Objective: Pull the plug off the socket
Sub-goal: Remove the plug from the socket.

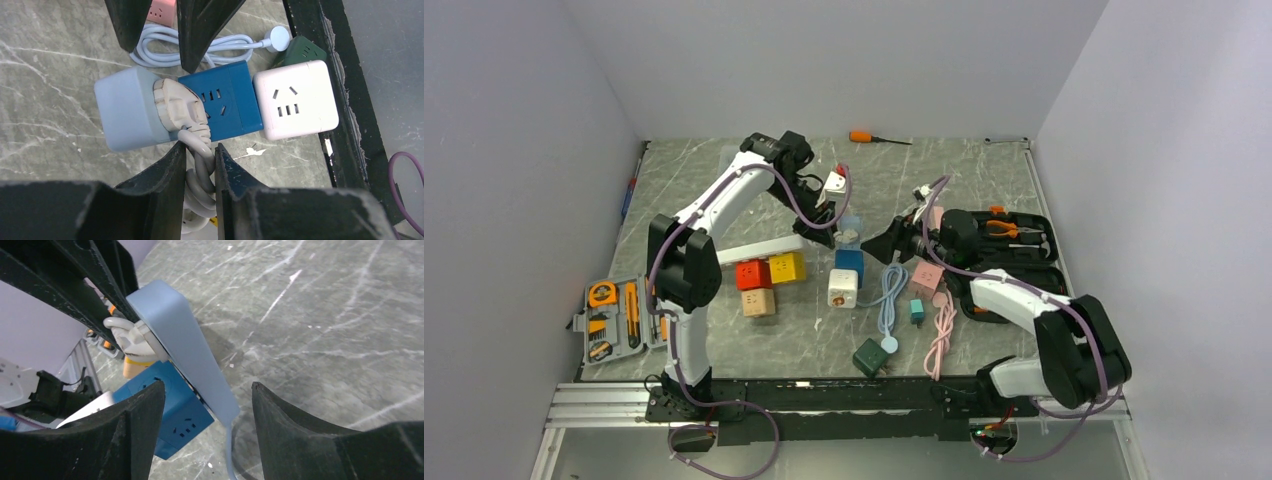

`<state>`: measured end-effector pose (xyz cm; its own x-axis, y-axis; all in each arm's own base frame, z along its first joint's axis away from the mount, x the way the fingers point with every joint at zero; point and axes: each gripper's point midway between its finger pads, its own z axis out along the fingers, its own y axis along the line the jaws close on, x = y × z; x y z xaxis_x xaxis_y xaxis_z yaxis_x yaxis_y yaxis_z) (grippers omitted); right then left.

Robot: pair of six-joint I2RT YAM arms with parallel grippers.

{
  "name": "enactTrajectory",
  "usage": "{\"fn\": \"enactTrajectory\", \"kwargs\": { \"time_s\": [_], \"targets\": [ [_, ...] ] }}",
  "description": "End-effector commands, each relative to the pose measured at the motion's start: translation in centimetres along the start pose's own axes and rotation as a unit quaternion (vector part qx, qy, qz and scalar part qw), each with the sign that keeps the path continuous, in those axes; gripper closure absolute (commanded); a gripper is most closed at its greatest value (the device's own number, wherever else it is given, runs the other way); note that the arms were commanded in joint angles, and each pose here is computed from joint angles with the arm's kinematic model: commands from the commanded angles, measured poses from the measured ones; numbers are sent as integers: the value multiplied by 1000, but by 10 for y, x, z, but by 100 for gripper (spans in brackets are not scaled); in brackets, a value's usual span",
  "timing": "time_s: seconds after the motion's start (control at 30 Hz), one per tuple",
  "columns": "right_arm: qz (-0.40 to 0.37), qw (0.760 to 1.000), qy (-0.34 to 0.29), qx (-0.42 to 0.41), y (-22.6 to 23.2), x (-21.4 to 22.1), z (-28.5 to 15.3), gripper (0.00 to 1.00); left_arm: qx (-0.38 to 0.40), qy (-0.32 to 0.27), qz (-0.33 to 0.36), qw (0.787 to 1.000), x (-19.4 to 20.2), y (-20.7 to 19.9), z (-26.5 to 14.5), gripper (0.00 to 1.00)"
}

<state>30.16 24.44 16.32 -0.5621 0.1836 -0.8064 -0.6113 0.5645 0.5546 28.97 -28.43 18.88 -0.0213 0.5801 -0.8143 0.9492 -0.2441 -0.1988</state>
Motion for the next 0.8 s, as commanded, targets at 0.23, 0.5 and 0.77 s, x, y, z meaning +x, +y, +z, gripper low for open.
{"fn": "enactTrajectory", "kwargs": {
  "time_s": [0.23,0.5,0.77],
  "targets": [
    [-79,979,-52,-181,43,-13,11,32,18,-72,30,997,-45,-28,-21,100],
    [-72,972,-42,-218,44,-1,16,31,17,-81,39,996,-55,-30,-29,100],
    [-64,960,-70,-262,60,-16,18,34,20,-85,33,996,-59,-33,-30,100]
  ]
}}
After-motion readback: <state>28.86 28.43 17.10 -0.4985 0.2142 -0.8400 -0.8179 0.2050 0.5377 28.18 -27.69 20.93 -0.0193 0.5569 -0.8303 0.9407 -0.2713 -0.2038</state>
